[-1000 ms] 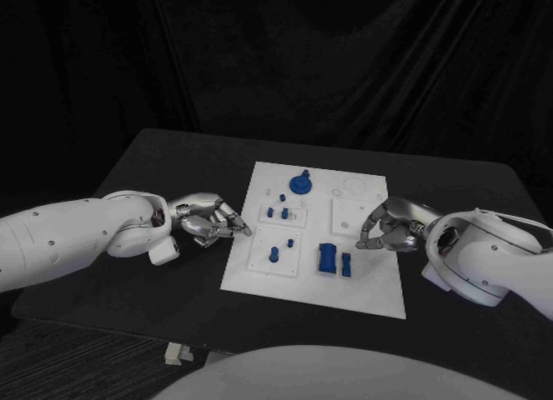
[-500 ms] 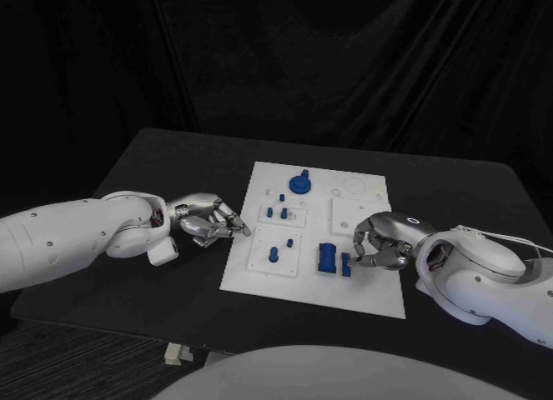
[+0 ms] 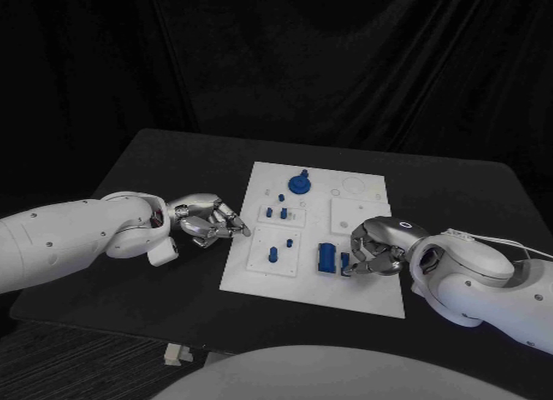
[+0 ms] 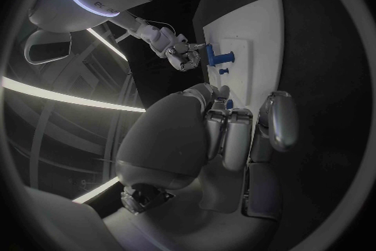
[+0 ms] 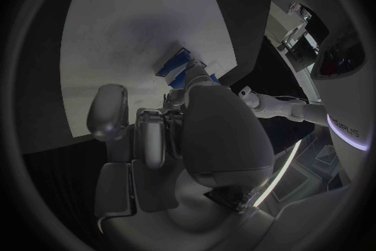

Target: Assemble the parts on the task board

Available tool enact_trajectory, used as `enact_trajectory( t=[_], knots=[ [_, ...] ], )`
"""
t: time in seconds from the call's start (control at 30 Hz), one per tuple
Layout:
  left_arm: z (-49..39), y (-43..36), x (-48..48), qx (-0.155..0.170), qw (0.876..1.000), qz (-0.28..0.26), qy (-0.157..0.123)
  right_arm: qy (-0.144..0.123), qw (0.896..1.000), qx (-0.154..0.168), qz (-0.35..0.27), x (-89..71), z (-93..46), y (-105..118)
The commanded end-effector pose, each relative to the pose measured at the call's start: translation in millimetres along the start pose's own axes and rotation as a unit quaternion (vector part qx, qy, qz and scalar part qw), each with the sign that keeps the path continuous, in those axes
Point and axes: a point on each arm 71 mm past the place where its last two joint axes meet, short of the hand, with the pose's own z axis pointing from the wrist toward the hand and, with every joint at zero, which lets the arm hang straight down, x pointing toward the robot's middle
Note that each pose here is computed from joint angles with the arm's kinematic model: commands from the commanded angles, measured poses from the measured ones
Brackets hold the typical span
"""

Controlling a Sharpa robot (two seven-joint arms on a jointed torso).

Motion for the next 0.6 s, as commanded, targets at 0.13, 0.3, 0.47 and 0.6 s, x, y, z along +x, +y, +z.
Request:
enact_trajectory(
  t=[0.13,0.3,0.47,0.6],
  knots=[
    [0.3,-0.5,1.8,0.006,1.0,-0.005,0.005,0.013,1.0,0.011,-0.012,5.1,1.7,-1.5],
    [0.4,-0.4,1.9,0.006,1.0,-0.006,0.006,0.016,1.0,0.014,-0.012,6.8,3.0,-1.9],
    [0.8,0.3,2.6,0.006,1.0,-0.006,0.007,0.015,1.0,0.019,-0.012,7.9,4.4,-2.7],
    [0.5,2.0,3.9,0.005,1.0,-0.008,0.007,0.013,1.0,0.023,-0.011,8.6,5.6,-3.9]
  ],
)
